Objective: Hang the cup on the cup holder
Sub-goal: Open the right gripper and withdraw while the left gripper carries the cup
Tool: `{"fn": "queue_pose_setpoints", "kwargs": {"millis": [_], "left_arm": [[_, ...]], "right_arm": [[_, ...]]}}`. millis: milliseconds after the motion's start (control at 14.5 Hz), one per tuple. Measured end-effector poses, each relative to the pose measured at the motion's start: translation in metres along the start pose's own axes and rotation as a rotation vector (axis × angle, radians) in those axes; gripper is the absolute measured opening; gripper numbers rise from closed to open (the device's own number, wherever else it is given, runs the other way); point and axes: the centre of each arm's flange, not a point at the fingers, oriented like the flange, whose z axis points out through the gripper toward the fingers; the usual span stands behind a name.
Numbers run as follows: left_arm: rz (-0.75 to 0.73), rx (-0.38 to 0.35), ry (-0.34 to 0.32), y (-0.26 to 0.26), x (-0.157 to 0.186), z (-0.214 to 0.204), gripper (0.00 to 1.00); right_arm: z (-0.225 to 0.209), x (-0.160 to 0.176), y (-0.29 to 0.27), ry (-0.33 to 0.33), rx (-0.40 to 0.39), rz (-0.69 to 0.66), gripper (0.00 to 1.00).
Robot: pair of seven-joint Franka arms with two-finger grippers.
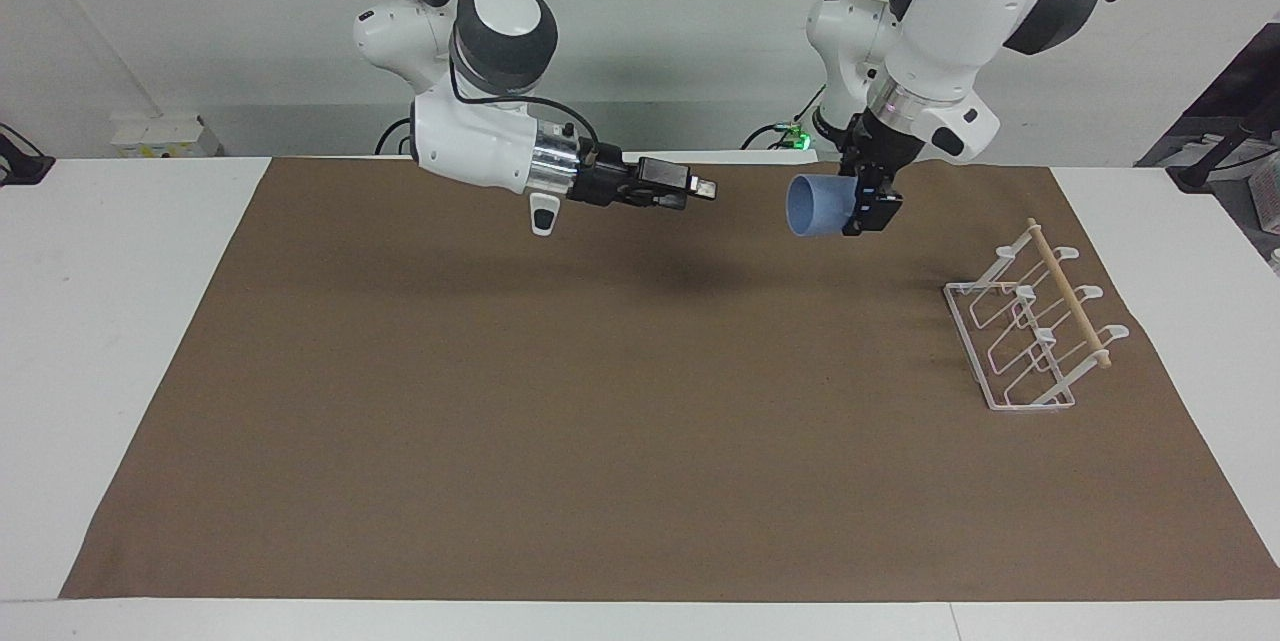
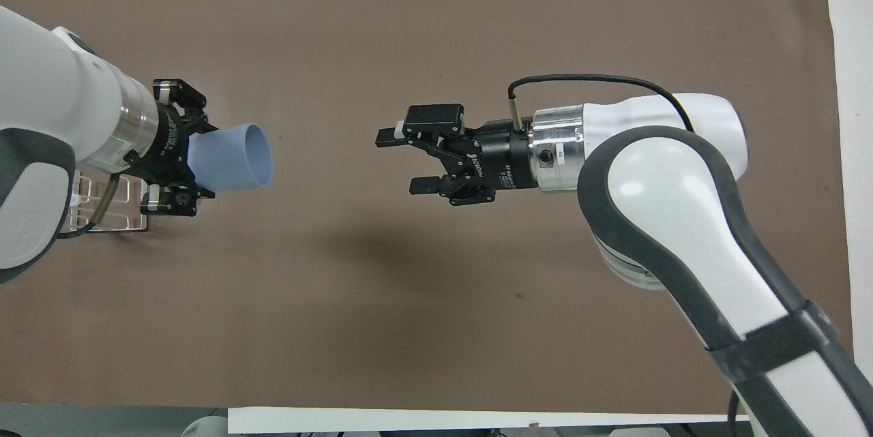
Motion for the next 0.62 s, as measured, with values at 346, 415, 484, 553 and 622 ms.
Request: {"fn": "queue_pose_setpoints", "kwargs": {"millis": [346, 415, 484, 553, 622], "left_arm": [[0.036, 0.005, 0.334, 0.010, 0.078, 0.001, 0.78], [0.047, 0.002, 0.390, 0.012, 0.093, -0.001, 0.78], [0.054, -0.003, 0.444, 0.014, 0.106, -0.004, 0.78], [0.056, -0.014, 0.492, 0.017, 0.118, -0.007, 0.78], [0.059, -0.023, 0.540, 0.019, 0.128, -0.009, 0.78]], "right_arm": [[-0.079, 0.004, 0.002, 0.108, -0.232, -0.160, 1.00], [-0.093, 0.008, 0.008, 0.124, -0.272, -0.167, 1.00], [-0.107, 0.013, 0.014, 0.146, -0.323, -0.178, 1.00], [-0.120, 0.017, 0.019, 0.172, -0.382, -0.195, 1.00], [-0.134, 0.020, 0.024, 0.197, -0.445, -0.213, 1.00]]}}
